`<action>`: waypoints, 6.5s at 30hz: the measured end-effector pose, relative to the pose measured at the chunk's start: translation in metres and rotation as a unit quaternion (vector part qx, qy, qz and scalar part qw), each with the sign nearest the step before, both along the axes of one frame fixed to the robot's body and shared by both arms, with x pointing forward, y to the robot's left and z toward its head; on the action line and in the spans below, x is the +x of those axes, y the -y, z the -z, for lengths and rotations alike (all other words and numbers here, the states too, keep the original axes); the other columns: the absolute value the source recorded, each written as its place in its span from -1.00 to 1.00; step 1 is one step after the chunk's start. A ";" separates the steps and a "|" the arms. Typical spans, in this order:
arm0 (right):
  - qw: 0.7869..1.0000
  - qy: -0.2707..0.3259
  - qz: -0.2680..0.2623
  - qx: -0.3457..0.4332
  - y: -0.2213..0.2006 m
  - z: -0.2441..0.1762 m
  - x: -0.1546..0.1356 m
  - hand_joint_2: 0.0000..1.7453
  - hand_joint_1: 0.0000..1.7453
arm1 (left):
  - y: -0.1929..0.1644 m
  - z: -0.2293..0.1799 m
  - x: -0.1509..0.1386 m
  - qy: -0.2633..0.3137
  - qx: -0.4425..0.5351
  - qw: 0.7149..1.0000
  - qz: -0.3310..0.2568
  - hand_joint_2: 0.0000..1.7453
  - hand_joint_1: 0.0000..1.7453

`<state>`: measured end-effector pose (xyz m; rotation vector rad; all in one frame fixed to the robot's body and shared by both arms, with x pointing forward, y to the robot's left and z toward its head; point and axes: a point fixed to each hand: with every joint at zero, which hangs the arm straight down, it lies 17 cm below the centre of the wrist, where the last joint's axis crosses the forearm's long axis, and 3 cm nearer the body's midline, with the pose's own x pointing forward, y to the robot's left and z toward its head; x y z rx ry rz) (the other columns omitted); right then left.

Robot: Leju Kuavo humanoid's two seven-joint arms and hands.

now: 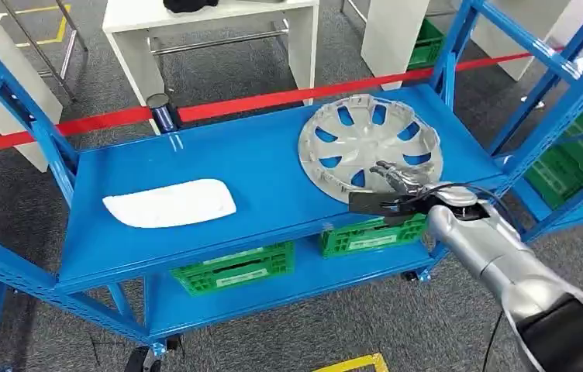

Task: Take the parts from the cabinet and place them on the table.

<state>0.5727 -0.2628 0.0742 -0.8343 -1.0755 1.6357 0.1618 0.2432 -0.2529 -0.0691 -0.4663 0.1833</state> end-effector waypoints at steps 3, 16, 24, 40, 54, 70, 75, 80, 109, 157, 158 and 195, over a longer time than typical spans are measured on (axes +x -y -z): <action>1.000 0.000 -0.010 -0.026 0.001 0.005 -0.001 1.00 -1.00 | -0.001 0.000 0.000 0.001 0.001 1.000 -0.004 -1.00 -1.00; 0.997 0.001 -0.027 -0.073 -0.001 0.009 0.002 1.00 -1.00 | -0.012 -0.002 0.005 0.012 0.008 1.000 -0.019 -1.00 -1.00; 0.996 -0.016 -0.019 -0.091 0.013 0.026 -0.005 1.00 -1.00 | -0.010 -0.002 0.006 0.014 0.003 1.000 -0.025 -1.00 -1.00; 0.996 -0.008 -0.018 -0.092 0.013 0.019 0.000 1.00 1.00 | -0.007 -0.001 0.002 0.012 -0.001 1.000 -0.025 -1.00 -1.00; 0.997 -0.003 -0.006 -0.074 0.016 0.019 0.000 1.00 1.00 | -0.010 -0.004 0.008 0.025 0.001 0.999 -0.034 -1.00 -1.00; 0.999 0.047 0.004 -0.016 0.007 -0.003 0.010 1.00 1.00 | -0.008 -0.005 0.006 0.030 0.000 0.999 -0.041 -1.00 -1.00; 0.995 0.095 0.014 0.026 0.000 -0.037 0.022 1.00 1.00 | -0.012 -0.004 0.003 0.028 0.002 0.999 -0.046 -1.00 -1.00; 0.987 0.147 0.022 0.066 0.001 -0.085 0.036 1.00 1.00 | -0.009 -0.003 -0.001 0.027 0.000 0.999 -0.045 -1.00 -1.00; 0.658 0.040 -0.201 0.725 -0.045 -0.321 -0.097 1.00 1.00 | 0.000 -0.010 0.007 0.068 0.023 0.997 -0.005 1.00 -1.00; 0.369 -0.298 -0.397 0.786 -0.136 -0.277 -0.291 1.00 1.00 | -0.004 0.000 -0.010 0.032 0.038 0.999 0.021 1.00 -1.00; 0.366 -0.300 -0.398 0.786 -0.138 -0.277 -0.293 1.00 1.00 | -0.004 0.000 -0.010 0.032 0.038 0.999 0.022 1.00 -1.00; 0.319 -0.329 -0.469 0.755 -0.160 -0.261 -0.357 1.00 1.00 | -0.010 0.008 -0.030 -0.008 0.038 0.998 0.056 1.00 -1.00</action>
